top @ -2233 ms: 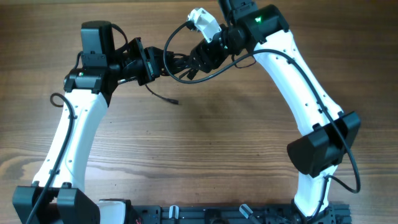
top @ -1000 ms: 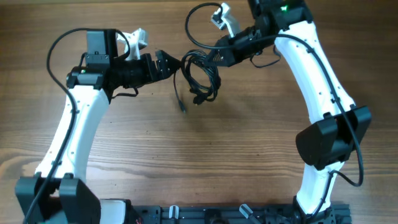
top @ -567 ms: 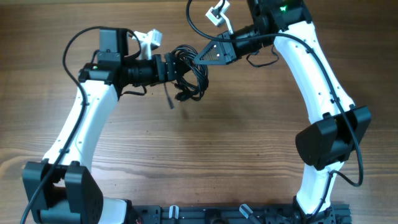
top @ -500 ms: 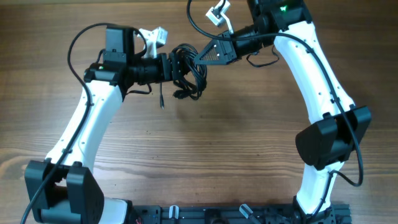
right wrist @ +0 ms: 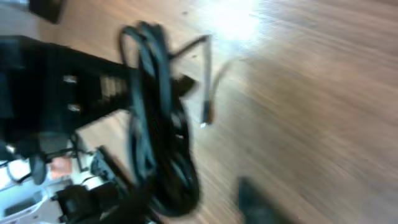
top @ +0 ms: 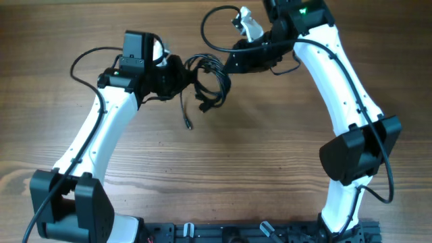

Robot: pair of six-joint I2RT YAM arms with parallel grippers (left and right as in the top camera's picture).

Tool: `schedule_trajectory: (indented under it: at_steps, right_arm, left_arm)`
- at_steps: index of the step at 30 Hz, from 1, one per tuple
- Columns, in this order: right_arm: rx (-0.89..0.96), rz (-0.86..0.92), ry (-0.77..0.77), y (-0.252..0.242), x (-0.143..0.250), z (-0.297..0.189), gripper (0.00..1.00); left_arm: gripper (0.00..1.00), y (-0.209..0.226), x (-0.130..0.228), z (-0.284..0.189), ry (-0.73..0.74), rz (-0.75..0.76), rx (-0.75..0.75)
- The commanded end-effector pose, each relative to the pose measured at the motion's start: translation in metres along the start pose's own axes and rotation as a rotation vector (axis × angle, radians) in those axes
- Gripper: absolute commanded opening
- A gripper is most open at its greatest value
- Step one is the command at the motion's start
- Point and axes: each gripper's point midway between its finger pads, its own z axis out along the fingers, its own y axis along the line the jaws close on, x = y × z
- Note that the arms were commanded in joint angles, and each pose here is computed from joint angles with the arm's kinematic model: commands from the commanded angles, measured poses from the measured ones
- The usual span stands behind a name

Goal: Untangle cables

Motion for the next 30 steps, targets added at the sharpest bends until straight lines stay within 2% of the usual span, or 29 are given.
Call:
schedule_trajectory:
  at_steps: [1, 3, 6, 9, 11, 13, 16, 20, 26, 28, 30]
  right_arm:
    - [0.139, -0.040, -0.039, -0.019, -0.005, -0.013, 0.77]
    - [0.133, -0.099, -0.030, -0.015, -0.004, -0.011, 0.75]
    - [0.120, -0.305, -0.021, 0.005, -0.006, 0.002, 0.67]
    - [0.113, -0.417, -0.052, 0.024, -0.015, 0.012, 0.66]
    - [0.154, -0.514, -0.044, 0.033, -0.015, 0.021, 0.66]
    - [0.233, -0.556, -0.021, 0.032, -0.012, 0.028, 0.65]
    - [0.291, -0.581, 0.012, 0.029, -0.006, 0.038, 0.55]
    - [0.316, -0.596, 0.027, 0.012, -0.004, 0.054, 0.51]
    - [0.322, -0.588, 0.023, 0.006, -0.007, 0.062, 0.29]
    - [0.287, -0.541, 0.022, 0.010, -0.005, 0.066, 0.04]
    - [0.214, -0.542, 0.020, 0.026, 0.001, 0.061, 0.04]
  left_arm:
    - [0.04, 0.000, 0.000, -0.004, 0.016, -0.176, 0.004]
    - [0.04, -0.007, 0.009, -0.004, 0.070, -0.208, 0.043]
    - [0.04, -0.005, 0.020, -0.005, 0.125, -0.289, 0.033]
    - [0.04, 0.026, 0.025, -0.007, 0.091, -0.425, -0.117]
    - [0.04, 0.032, 0.027, -0.007, 0.083, -0.485, -0.148]
    - [0.04, 0.032, 0.027, -0.007, 0.082, -0.503, -0.149]
    - [0.04, 0.032, 0.029, -0.008, 0.088, -0.506, -0.150]
    - [0.04, 0.032, 0.029, -0.008, 0.092, -0.506, -0.149]
    - [0.04, 0.031, 0.030, -0.008, 0.097, -0.506, -0.144]
    - [0.04, 0.034, 0.026, -0.008, 0.072, -0.499, -0.159]
    - [0.04, 0.050, 0.010, -0.009, -0.041, -0.485, -0.228]
